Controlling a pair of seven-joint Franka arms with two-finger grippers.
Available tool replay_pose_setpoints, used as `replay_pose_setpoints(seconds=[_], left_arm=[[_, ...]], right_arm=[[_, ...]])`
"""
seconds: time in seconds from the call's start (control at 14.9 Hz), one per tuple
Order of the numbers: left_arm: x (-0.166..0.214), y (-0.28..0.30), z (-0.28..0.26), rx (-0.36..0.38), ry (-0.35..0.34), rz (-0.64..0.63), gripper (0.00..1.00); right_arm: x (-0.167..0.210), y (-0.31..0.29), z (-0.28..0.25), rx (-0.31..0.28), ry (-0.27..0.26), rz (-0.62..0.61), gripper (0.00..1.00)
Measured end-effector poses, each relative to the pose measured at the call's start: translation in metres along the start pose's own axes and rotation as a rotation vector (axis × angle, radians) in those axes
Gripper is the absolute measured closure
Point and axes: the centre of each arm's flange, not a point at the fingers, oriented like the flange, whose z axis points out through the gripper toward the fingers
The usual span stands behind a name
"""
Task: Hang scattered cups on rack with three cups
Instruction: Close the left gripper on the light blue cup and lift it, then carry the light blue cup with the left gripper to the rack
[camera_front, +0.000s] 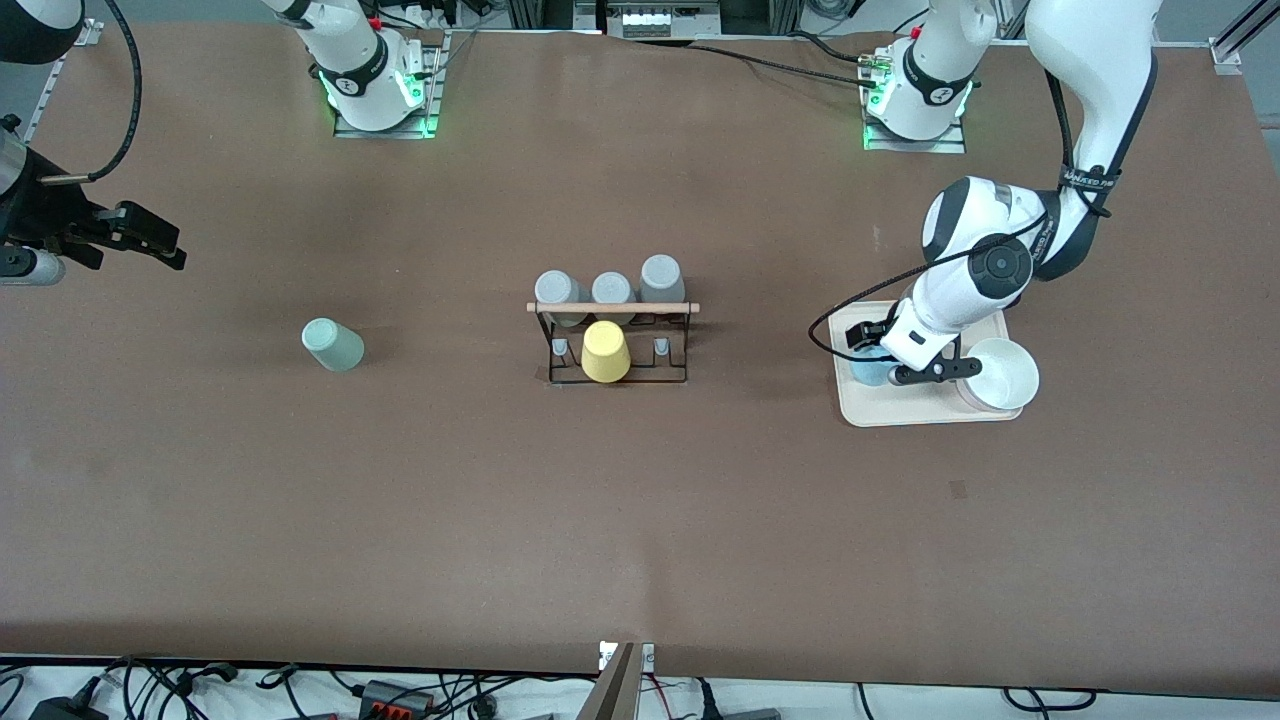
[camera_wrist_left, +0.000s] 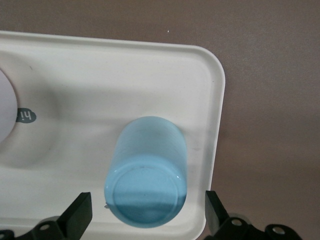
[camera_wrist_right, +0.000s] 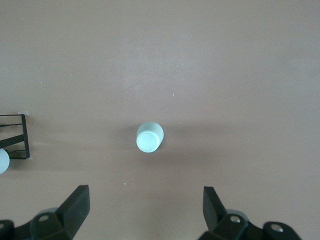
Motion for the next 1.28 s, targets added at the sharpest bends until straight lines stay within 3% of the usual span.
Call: replay_pose_setpoints(seconds=[0.27,0.47,0.6,0.87,1.28], left_arm=[[0.0,0.0,0.001,0.013,0.006,0.016,0.07],[0.0,0.0,0.001,0.014,0.005,0.017,0.3],[0.001,0.0,0.0,0.014,0.007,0.017,0.36],[0.012,0.001,-0.016,0.012,0.023,0.015,0.37],[0.035,0.05,-0.116,0.012,0.014,-0.089,0.37]], right_arm=[[0.0,0.0,0.0,0.0,0.0,0.0,0.0],[0.0,0.0,0.0,0.0,-0.001,0.0,0.0],[0.0,0.0,0.0,0.0,-0.001,0.0,0.0],[0.0,0.0,0.0,0.0,-0.001,0.0,0.0],[0.0,0.0,0.0,0.0,-0.001,0.0,0.0]])
